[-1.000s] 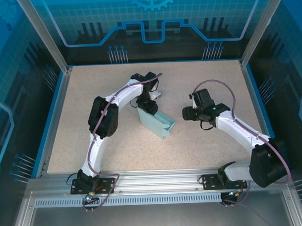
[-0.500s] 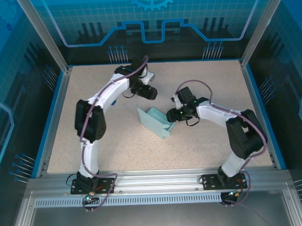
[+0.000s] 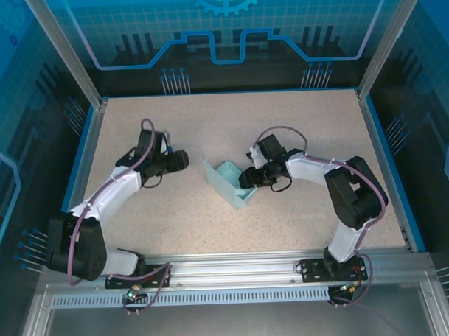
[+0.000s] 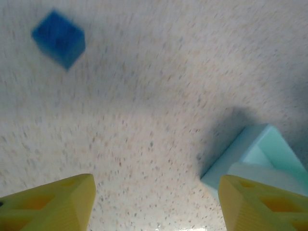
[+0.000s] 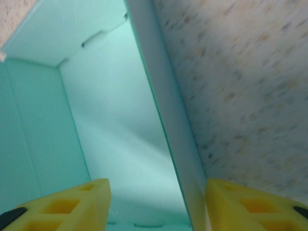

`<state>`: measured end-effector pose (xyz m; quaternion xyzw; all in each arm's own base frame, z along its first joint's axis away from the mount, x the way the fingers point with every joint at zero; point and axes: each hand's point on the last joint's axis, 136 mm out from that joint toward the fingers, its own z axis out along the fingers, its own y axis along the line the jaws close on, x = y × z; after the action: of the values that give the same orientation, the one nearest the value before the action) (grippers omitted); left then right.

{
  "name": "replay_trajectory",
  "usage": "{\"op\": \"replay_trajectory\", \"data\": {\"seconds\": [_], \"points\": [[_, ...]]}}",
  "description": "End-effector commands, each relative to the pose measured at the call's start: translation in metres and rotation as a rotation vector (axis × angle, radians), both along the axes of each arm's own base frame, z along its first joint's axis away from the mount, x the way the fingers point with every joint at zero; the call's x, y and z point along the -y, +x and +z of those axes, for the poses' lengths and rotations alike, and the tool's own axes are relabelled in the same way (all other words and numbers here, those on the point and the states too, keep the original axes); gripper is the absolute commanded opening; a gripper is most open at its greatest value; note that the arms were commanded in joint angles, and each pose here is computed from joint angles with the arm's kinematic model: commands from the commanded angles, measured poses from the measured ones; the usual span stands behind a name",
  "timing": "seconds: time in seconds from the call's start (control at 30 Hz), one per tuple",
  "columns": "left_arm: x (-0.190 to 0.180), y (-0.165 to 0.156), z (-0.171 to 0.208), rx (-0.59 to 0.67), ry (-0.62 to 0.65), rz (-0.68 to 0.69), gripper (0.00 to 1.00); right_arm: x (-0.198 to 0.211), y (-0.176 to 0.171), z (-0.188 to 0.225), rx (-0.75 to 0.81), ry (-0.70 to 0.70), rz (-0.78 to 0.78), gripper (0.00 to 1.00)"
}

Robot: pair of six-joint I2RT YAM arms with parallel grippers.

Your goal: Fold the paper box

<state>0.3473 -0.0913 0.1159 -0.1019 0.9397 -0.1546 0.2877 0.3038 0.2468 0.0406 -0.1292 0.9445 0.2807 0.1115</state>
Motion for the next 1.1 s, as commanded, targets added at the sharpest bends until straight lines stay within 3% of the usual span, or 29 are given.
{"op": "replay_trajectory", "data": {"seconds": [0.0,0.2,0.5,0.83,1.07], "points": [[0.007,-0.015,-0.019,-0.026,-0.104,0.052,0.66,-0.032,-0.018,0.019,-0.009,0.118,0.060,0.55],[0.027,-0.038,-0.054,-0.115,-0.174,0.003,0.60,-0.041,-0.023,0.025,0.007,0.149,0.068,0.55],[0.079,-0.023,-0.071,-0.151,-0.232,-0.102,0.53,-0.006,-0.008,0.032,0.057,0.109,-0.030,0.57],[0.146,0.026,-0.067,-0.148,-0.246,-0.225,0.52,0.072,-0.021,0.023,0.039,0.017,-0.224,0.56],[0.186,0.081,-0.044,-0.091,-0.235,-0.300,0.52,0.068,-0.061,0.021,0.030,0.066,-0.198,0.54]]}}
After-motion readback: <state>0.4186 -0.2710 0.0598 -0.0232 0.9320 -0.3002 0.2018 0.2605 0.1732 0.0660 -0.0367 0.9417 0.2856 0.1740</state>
